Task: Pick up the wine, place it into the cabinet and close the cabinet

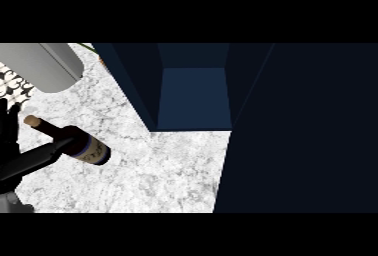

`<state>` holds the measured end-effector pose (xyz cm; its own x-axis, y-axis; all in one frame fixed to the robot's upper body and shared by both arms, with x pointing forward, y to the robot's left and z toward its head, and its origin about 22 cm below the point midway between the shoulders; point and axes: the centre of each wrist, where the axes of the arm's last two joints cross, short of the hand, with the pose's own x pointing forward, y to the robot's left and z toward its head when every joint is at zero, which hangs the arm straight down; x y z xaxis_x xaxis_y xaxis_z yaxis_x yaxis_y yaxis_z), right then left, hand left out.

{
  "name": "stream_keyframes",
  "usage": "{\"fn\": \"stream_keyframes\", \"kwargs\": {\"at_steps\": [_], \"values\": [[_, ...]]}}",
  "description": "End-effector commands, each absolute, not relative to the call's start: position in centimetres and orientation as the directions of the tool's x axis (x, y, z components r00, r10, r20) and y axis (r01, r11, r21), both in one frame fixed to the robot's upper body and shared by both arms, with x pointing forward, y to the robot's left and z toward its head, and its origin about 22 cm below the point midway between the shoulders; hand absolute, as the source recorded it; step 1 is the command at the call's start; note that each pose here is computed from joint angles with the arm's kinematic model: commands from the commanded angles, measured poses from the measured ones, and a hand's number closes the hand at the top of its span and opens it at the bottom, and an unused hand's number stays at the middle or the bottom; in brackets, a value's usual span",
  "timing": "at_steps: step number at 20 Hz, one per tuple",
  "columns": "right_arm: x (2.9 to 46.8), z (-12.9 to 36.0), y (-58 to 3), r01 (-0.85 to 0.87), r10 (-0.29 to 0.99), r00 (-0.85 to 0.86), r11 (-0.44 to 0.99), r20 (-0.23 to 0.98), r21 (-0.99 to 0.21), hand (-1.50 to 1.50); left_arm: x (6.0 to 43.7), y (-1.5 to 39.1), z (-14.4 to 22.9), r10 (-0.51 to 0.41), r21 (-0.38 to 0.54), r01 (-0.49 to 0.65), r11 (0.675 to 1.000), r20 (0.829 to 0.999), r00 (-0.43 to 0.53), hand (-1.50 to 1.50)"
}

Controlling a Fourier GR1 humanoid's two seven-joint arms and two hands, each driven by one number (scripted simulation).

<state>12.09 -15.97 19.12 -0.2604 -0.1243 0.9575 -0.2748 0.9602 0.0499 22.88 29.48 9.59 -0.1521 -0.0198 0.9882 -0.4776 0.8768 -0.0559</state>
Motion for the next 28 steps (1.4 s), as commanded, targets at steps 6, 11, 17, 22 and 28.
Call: {"fn": "stream_keyframes", "kwargs": {"at_steps": [6, 11, 17, 22, 28], "values": [[9.0, 21.6, -17.1, -0.243, -0.109, -0.369, 0.970, 0.923, 0.017, -1.50, 20.6, 30.8, 4.0, -0.011, -0.035, -0.494, 0.869, 0.996, -0.091, -1.50], [8.7, 22.0, -17.2, -0.228, -0.123, -0.361, 0.973, 0.924, 0.040, -1.50, 21.3, 30.4, 2.2, -0.004, -0.037, -0.499, 0.866, 0.997, -0.081, -1.50], [8.8, 22.0, -16.9, -0.235, -0.132, -0.359, 0.971, 0.924, 0.047, -1.50, 22.5, 32.1, -0.5, 0.011, -0.035, -0.486, 0.873, 0.999, -0.053, -1.50], [8.7, 21.8, -16.9, -0.252, -0.124, -0.357, 0.967, 0.926, 0.033, -1.50, 21.3, 34.8, -3.9, 0.001, -0.026, -0.518, 0.855, 0.999, -0.049, -1.50], [8.8, 21.8, -16.9, -0.242, -0.112, -0.379, 0.970, 0.919, 0.019, -1.50, 21.4, 33.6, -6.7, 0.023, -0.031, -0.518, 0.855, 0.999, -0.023, -1.50]]}}
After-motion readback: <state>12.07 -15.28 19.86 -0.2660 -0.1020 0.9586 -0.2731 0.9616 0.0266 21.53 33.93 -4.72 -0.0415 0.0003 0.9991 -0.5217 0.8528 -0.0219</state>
